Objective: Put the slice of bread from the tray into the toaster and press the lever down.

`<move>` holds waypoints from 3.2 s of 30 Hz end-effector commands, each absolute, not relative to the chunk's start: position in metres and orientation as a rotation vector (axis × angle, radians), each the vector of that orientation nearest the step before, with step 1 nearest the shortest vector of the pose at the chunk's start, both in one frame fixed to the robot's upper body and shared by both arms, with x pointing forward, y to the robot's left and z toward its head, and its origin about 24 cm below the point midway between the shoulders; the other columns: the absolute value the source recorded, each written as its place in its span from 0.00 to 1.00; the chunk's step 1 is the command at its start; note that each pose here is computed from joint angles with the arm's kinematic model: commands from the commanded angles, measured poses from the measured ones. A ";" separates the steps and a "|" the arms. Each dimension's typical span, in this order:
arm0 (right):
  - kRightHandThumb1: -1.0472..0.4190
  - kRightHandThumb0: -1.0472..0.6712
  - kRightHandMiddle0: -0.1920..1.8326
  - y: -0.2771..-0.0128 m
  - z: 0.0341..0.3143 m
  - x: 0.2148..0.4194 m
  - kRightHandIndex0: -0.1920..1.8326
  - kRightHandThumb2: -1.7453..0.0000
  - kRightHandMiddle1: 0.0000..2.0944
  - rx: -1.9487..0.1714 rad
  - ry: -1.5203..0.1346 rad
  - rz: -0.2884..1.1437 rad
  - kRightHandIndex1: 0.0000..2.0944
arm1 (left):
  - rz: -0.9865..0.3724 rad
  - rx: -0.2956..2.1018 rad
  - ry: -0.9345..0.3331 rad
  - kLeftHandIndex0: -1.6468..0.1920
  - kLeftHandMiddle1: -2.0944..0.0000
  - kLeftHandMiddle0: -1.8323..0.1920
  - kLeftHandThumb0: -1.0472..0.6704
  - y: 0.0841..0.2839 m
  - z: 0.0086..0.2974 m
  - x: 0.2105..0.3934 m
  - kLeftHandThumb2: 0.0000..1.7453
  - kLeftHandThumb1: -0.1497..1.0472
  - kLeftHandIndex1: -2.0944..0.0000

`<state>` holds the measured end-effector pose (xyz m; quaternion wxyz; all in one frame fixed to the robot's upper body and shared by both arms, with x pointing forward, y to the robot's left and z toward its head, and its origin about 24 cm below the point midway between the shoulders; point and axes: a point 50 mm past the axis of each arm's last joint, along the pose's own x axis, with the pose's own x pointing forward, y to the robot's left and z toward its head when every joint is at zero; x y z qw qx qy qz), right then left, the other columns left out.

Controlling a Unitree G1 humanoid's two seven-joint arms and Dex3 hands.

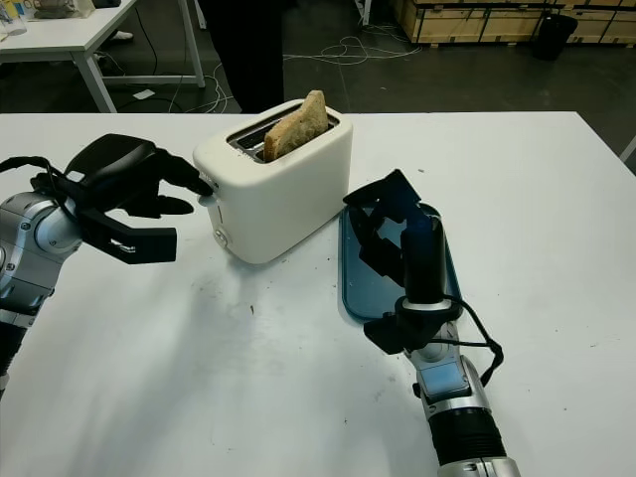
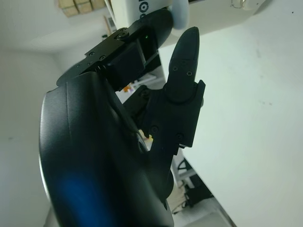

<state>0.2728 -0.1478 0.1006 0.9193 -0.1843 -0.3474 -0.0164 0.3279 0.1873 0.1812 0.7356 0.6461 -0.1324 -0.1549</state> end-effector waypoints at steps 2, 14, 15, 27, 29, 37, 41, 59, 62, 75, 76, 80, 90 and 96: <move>0.09 0.43 0.41 -0.150 0.104 0.270 0.52 0.73 0.69 -0.384 -0.739 -0.037 0.83 | -0.361 1.425 -0.281 0.39 0.38 0.41 0.49 0.186 0.179 0.326 0.12 0.86 1.00; 0.09 0.43 0.38 -0.154 0.114 0.270 0.53 0.73 0.71 -0.421 -0.764 -0.041 0.83 | -0.379 1.444 -0.264 0.40 0.42 0.43 0.49 0.186 0.181 0.328 0.14 0.86 1.00; 0.09 0.42 0.38 -0.155 0.115 0.269 0.52 0.72 0.72 -0.426 -0.768 -0.041 0.83 | -0.380 1.447 -0.261 0.40 0.41 0.43 0.49 0.186 0.181 0.327 0.14 0.86 1.00; 0.09 0.45 0.35 -0.178 0.107 0.241 0.52 0.72 0.82 -0.411 -0.749 -0.085 0.83 | -0.509 1.097 0.296 0.29 0.24 0.53 0.50 0.053 -0.030 0.254 0.15 0.89 0.73; 0.09 0.44 0.37 -0.180 0.108 0.242 0.52 0.72 0.77 -0.437 -0.739 -0.068 0.83 | -0.569 1.120 0.321 0.43 0.37 0.57 0.49 0.046 -0.028 0.257 0.15 0.89 0.67; 0.09 0.44 0.37 -0.182 0.110 0.248 0.51 0.72 0.76 -0.468 -0.728 -0.044 0.83 | -0.571 1.184 0.337 0.47 0.58 0.55 0.48 0.047 -0.014 0.272 0.16 0.89 0.84; 0.09 0.44 0.35 -0.180 0.110 0.250 0.51 0.71 0.80 -0.463 -0.728 -0.040 0.83 | -0.557 1.191 0.329 0.44 0.57 0.53 0.48 0.050 -0.016 0.272 0.16 0.89 0.84; 0.09 0.42 0.34 -0.173 0.103 0.258 0.52 0.72 0.82 -0.435 -0.719 -0.018 0.83 | -0.116 0.755 -0.309 0.46 0.17 0.48 0.50 0.087 0.069 0.265 0.46 0.72 0.91; 0.09 0.43 0.33 -0.173 0.099 0.259 0.52 0.72 0.83 -0.424 -0.702 -0.008 0.83 | -0.081 0.743 -0.342 0.45 0.17 0.50 0.51 0.090 0.071 0.265 0.48 0.70 0.91; 0.09 0.38 0.39 -0.173 0.080 0.281 0.51 0.71 0.73 -0.173 -0.443 -0.016 0.83 | 0.190 0.334 -0.511 0.57 0.28 0.63 0.34 0.133 0.110 0.263 0.29 0.89 0.60; 0.09 0.38 0.40 -0.174 0.079 0.282 0.50 0.72 0.70 -0.154 -0.427 -0.029 0.83 | 0.211 0.336 -0.527 0.60 0.29 0.64 0.34 0.138 0.113 0.263 0.28 0.89 0.55; 0.09 0.37 0.44 -0.178 0.076 0.285 0.47 0.79 0.55 -0.101 -0.380 -0.076 0.76 | 0.240 0.324 -0.551 0.63 0.26 0.64 0.35 0.148 0.119 0.263 0.22 0.89 0.45; 0.09 0.34 0.53 -0.185 0.075 0.290 0.48 0.85 0.27 -0.074 -0.353 -0.180 0.62 | 0.319 0.286 -0.516 0.65 0.17 0.60 0.37 0.154 0.108 0.261 0.15 0.89 0.32; 0.09 0.33 0.57 -0.186 0.075 0.289 0.50 0.83 0.23 -0.100 -0.331 -0.207 0.61 | 0.358 0.247 -0.450 0.66 0.17 0.58 0.37 0.153 0.096 0.262 0.17 0.89 0.26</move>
